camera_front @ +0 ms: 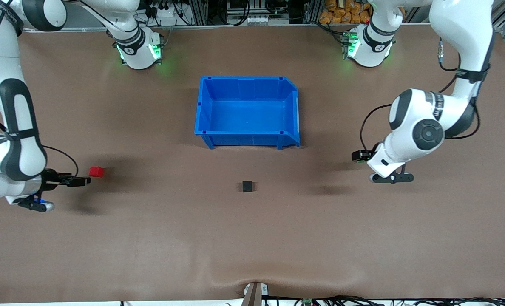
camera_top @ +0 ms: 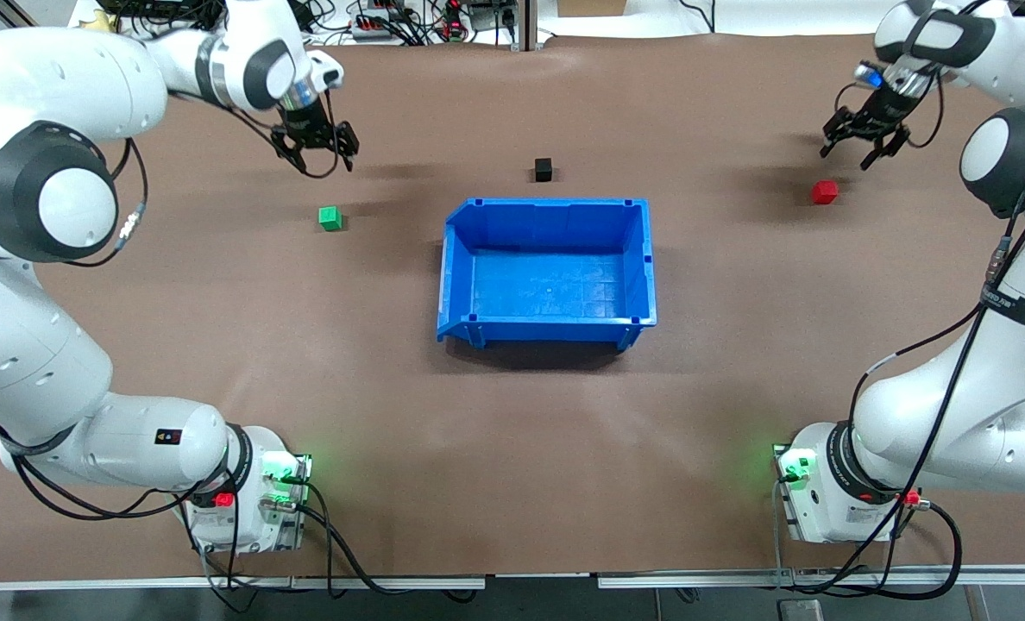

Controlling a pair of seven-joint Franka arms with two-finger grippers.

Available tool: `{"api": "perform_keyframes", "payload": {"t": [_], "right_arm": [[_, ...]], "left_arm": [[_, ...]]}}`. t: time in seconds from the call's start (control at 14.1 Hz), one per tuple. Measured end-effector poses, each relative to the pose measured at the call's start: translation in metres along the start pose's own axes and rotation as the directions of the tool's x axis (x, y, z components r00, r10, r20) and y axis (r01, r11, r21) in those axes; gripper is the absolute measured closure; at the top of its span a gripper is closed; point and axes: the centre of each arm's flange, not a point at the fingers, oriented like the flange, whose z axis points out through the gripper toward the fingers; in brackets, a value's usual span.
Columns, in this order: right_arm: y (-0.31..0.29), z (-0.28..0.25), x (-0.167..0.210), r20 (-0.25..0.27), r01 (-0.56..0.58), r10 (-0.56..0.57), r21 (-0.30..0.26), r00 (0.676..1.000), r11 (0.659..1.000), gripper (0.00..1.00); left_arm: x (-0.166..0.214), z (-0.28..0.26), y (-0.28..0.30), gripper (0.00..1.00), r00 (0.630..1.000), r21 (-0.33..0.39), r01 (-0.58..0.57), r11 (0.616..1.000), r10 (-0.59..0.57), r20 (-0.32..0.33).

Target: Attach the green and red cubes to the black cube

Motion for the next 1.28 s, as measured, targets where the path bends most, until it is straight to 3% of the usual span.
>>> {"api": "perform_keyframes", "payload": {"t": [0.28,0.5,0.64,0.99,1.07,1.28], "right_arm": [[-0.037,0.044,-0.006,0.022,0.052,-0.051,-0.036,0.998,0.998,0.0],[-0.031,0.042,-0.007,0.037,0.105,-0.101,-0.141,0.994,0.984,0.04],[-0.023,0.04,-0.007,0.041,0.11,-0.105,-0.17,0.994,0.979,0.0],[-0.021,0.041,-0.01,0.063,0.083,-0.073,-0.172,0.995,0.982,0.55],[-0.024,0.04,-0.009,0.053,0.053,-0.045,-0.174,0.998,0.983,0.6],[-0.07,0.021,-0.005,0.024,-0.108,0.114,-0.167,0.993,0.98,0.6]], "left_arm": [[-0.017,0.042,-0.014,0.0,0.997,-0.029,0.031,0.999,-0.033,-0.063],[-0.034,0.076,-0.024,0.0,0.995,-0.049,0.042,0.998,-0.046,-0.092],[-0.038,0.088,-0.026,0.0,0.995,-0.052,0.045,0.998,-0.049,-0.088],[-0.037,0.102,-0.025,0.0,0.994,-0.061,0.046,0.997,-0.051,-0.092],[-0.037,0.103,-0.025,0.0,0.995,-0.062,0.045,0.997,-0.051,-0.091],[-0.037,0.103,-0.024,0.0,0.994,-0.062,0.045,0.997,-0.051,-0.092]]}}
